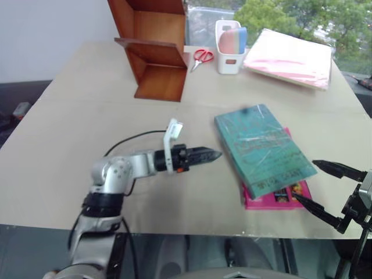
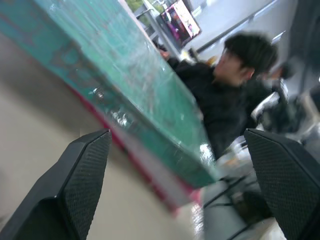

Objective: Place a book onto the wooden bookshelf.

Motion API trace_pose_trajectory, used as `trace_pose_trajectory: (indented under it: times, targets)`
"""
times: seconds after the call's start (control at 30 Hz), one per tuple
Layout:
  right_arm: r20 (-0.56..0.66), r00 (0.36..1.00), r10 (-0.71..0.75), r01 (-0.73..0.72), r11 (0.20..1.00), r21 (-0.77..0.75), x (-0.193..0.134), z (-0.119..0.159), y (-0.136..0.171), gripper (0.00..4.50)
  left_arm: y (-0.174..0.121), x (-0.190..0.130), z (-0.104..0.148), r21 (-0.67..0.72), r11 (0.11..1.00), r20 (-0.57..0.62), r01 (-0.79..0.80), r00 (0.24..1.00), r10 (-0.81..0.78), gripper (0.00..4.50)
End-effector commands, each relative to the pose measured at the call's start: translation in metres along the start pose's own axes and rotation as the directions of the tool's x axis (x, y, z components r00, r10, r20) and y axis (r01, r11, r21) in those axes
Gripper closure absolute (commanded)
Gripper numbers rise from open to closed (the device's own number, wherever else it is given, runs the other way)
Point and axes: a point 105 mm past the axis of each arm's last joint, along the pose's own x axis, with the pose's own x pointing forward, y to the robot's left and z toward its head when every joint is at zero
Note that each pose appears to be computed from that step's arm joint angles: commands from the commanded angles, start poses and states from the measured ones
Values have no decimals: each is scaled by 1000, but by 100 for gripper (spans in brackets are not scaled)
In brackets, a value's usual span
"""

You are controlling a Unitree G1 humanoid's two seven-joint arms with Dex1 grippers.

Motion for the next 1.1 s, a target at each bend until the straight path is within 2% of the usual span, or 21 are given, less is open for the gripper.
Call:
trace_pose_trajectory:
  times: [0.03, 0.3, 0.73, 1.0, 1.1]
  targets:
    - [21, 1000, -7, 9, 999, -49, 3, 7, 6, 9, 4, 11, 2, -107, 994, 17, -28, 999, 29, 0]
    - [21, 1000, -23, 24, 998, -53, 2, 11, 13, 9, 12, 19, -15, -279, 958, -40, -67, 998, 58, 0]
    - [38, 998, -44, 46, 997, -66, 10, 15, 17, 9, 21, 60, -6, -323, 945, -35, -41, 999, 32, 0]
    - [52, 998, -39, 43, 995, -90, 18, 18, 17, 9, 17, 67, -7, -332, 943, -48, -2, 999, -15, 0]
    - [52, 998, -44, 49, 994, -98, 18, 19, 15, 0, 15, 68, -10, -344, 939, -53, 16, 998, -36, 71]
